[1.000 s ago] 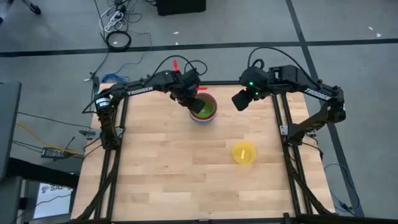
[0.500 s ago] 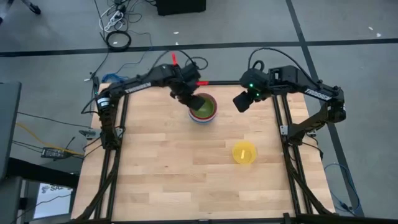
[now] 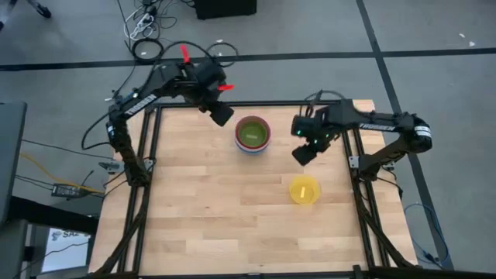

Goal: Nest bowls inside each other
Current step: Stack the yellow bowl on top of the green bowl

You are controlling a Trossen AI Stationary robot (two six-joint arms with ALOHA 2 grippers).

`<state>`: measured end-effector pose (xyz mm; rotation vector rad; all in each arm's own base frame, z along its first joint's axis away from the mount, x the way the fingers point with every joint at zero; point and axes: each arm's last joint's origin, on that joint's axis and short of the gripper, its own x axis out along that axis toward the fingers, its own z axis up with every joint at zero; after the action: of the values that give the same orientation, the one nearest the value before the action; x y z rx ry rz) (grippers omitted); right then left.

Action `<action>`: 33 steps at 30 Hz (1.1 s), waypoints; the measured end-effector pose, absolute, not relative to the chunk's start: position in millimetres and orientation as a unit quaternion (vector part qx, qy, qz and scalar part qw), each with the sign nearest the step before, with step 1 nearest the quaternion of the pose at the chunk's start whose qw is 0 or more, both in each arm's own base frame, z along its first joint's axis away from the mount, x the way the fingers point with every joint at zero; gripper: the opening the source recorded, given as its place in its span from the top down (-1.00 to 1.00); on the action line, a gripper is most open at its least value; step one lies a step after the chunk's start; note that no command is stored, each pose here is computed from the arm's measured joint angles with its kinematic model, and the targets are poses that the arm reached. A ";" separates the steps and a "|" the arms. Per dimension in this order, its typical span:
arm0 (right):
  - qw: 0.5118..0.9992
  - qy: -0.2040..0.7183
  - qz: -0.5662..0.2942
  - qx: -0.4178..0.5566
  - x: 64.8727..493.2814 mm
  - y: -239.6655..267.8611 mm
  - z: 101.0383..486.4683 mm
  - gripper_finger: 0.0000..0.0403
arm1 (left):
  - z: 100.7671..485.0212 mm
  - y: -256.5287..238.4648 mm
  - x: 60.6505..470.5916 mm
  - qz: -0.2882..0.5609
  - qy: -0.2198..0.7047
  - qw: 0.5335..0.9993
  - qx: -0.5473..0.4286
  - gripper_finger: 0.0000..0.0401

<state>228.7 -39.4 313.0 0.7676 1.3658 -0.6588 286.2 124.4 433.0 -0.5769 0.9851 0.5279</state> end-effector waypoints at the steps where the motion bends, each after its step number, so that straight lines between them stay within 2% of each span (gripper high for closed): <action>1: 0.658 0.609 -0.285 0.339 230.0 -37.0 302.8 0.30 | 436.4 123.1 282.3 0.253 0.456 0.811 -0.267 0.32; 11: 0.653 0.643 -0.237 0.321 229.8 -7.1 233.2 0.29 | 441.7 119.0 266.0 0.302 0.470 0.795 -0.237 0.32; 20: 0.642 0.664 -0.231 0.306 216.3 6.7 191.4 0.29 | 438.4 119.0 267.9 0.307 0.472 0.789 -0.246 0.32; 27: 0.645 0.647 -0.226 0.337 208.9 8.1 160.3 0.31 | 438.3 119.0 268.0 0.309 0.470 0.788 -0.250 0.32; 30: 0.640 0.647 -0.225 0.348 206.5 8.3 154.9 0.41 | 438.2 119.1 268.1 0.313 0.468 0.786 -0.256 0.32; 33: 0.642 0.651 -0.211 0.344 207.7 8.6 157.3 0.71 | 438.2 119.1 268.1 0.313 0.468 0.785 -0.257 0.32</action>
<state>207.7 8.6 157.3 0.7841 1.4846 -0.4809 268.1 119.1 438.2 -0.5536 1.0089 0.6760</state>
